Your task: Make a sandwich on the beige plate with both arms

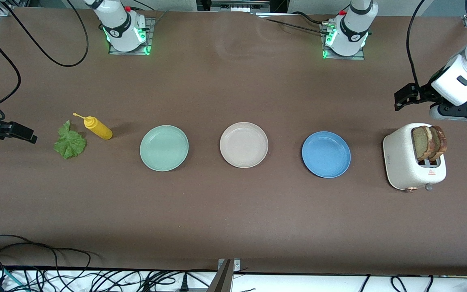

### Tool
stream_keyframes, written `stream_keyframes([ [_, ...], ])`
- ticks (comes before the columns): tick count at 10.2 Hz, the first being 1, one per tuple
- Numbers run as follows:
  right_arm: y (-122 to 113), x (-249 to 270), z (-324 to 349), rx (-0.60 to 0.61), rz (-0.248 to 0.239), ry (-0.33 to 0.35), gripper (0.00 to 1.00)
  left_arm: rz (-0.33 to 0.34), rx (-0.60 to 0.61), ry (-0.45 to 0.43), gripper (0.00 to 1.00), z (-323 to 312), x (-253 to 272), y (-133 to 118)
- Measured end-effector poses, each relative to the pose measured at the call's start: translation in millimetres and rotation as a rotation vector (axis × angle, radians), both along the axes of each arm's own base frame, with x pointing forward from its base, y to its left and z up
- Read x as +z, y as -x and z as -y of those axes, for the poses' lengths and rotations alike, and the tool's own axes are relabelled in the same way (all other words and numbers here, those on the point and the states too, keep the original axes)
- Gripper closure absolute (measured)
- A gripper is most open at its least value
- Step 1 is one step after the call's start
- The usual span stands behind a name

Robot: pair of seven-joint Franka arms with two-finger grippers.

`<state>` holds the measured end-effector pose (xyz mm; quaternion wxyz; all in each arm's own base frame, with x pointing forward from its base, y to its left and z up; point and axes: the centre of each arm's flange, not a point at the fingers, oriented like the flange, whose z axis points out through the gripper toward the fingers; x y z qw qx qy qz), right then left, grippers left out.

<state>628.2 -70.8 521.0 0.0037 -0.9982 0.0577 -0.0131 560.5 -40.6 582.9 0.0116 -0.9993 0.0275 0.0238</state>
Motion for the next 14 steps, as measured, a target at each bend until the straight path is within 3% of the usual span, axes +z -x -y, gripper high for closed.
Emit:
stream_keyframes([
  [14,0.2,0.0,2.0,-0.003,0.000,0.000,0.00,-0.006,0.011,0.000,0.00,-6.1,-1.3,-0.4],
])
